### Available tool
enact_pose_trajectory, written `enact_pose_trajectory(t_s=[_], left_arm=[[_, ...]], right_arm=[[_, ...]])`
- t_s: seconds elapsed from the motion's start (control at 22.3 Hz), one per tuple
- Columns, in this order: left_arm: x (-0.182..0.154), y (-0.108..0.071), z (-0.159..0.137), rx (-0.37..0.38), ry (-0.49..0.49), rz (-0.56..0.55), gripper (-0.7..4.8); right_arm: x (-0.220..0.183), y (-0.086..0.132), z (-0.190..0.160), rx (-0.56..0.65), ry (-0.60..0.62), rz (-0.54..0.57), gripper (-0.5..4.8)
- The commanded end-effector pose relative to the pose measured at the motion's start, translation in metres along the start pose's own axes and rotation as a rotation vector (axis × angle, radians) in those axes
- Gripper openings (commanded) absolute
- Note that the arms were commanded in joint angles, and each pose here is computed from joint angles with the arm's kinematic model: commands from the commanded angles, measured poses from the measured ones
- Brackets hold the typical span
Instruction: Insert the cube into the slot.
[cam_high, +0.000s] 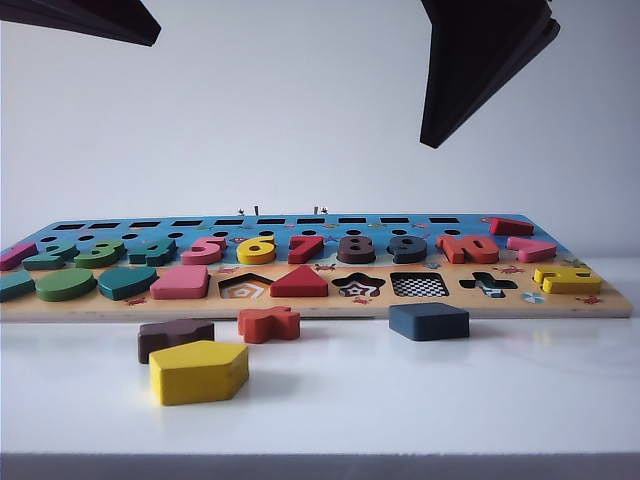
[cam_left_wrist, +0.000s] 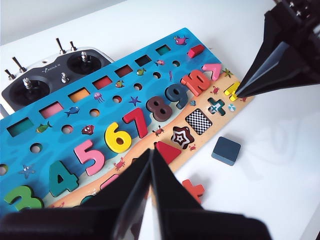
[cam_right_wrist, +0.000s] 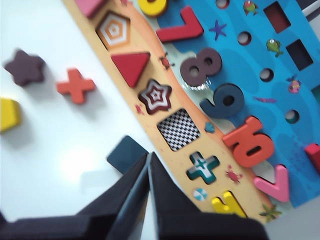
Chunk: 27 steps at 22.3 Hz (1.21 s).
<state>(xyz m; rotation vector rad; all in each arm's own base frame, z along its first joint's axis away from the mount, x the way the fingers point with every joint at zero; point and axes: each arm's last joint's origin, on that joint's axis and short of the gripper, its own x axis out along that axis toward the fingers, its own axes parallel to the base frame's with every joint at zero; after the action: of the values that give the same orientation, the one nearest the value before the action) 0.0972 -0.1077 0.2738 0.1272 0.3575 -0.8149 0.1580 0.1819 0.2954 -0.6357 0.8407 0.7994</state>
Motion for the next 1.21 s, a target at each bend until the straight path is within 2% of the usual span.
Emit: enact_pose_trajectory(t_s=[0.04, 0.31, 0.58, 0.63, 0.9, 0.94, 1.03, 1.21], left_arm=[[-0.001, 0.0, 0.003, 0.003, -0.024, -0.001, 0.17], [-0.004, 0.0, 0.003, 0.004, -0.029, -0.002, 0.17], [-0.022, 0.007, 0.007, -0.014, -0.116, 0.048, 0.17], [-0.023, 0.01, 0.007, -0.02, -0.123, 0.07, 0.17], [-0.033, 0.022, 0.007, -0.022, -0.16, 0.175, 0.17], [-0.034, 0.024, 0.007, -0.019, -0.164, 0.197, 0.17], [-0.041, 0.035, 0.006, -0.02, -0.179, 0.296, 0.17], [-0.048, 0.046, 0.006, -0.048, -0.195, 0.415, 0.17]], right_arm=[[-0.005, -0.003, 0.002, 0.063, -0.085, 0.083, -0.05], [-0.009, -0.009, -0.017, 0.107, -0.154, 0.201, -0.05], [-0.007, -0.011, -0.067, 0.216, -0.158, 0.292, -0.05], [-0.006, -0.012, -0.077, 0.277, -0.151, 0.288, -0.04], [-0.003, -0.021, -0.102, 0.464, -0.154, 0.232, -0.05], [-0.004, -0.023, -0.105, 0.499, -0.171, 0.216, -0.05], [-0.009, -0.03, -0.118, 0.58, -0.303, 0.161, -0.05], [-0.016, -0.033, -0.134, 0.592, -0.478, 0.113, -0.05]])
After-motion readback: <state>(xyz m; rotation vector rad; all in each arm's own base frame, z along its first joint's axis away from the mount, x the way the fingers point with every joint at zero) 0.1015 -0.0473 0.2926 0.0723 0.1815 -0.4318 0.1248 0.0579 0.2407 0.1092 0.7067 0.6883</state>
